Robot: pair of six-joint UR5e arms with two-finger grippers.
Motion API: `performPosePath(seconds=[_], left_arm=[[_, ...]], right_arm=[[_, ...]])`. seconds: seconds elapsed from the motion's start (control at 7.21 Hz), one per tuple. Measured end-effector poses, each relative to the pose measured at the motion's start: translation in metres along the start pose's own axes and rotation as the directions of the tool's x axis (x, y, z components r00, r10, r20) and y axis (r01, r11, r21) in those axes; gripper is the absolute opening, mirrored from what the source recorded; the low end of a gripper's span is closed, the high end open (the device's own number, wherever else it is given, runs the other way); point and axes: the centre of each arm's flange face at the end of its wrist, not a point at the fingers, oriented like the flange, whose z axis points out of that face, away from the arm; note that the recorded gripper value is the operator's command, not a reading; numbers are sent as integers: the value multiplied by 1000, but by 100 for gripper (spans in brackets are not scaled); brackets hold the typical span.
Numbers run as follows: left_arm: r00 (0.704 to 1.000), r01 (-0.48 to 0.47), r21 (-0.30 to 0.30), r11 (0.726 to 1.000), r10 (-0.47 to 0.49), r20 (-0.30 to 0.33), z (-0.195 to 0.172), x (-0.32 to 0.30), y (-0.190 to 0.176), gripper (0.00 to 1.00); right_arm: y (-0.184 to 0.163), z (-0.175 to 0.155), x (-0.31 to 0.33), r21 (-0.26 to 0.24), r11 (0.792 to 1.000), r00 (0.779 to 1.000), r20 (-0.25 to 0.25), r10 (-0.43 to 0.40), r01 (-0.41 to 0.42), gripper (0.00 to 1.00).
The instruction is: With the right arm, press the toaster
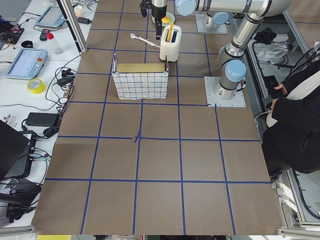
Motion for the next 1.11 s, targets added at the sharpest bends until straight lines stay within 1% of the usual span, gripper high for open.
performPosePath(seconds=[0.14, 0.42, 0.55, 0.97, 1.11], left_arm=[[1000, 0, 0, 1000, 0, 0, 0, 0, 0, 100], [1000, 0, 1, 1000, 0, 0, 0, 0, 0, 100], [1000, 0, 0, 1000, 0, 0, 0, 0, 0, 100], [1000, 0, 0, 1000, 0, 0, 0, 0, 0, 100], [1000, 0, 0, 1000, 0, 0, 0, 0, 0, 100]], right_arm=[[-2, 1, 23, -1, 999, 999, 9, 51, -51, 96], [-2, 1, 42, -2, 988, 988, 7, 156, -156, 96], [-2, 2, 44, -4, 985, 985, 3, 174, -174, 100], [-2, 2, 44, -4, 985, 985, 6, 175, -175, 100], [-2, 2, 44, -3, 990, 990, 11, 144, -144, 100]])
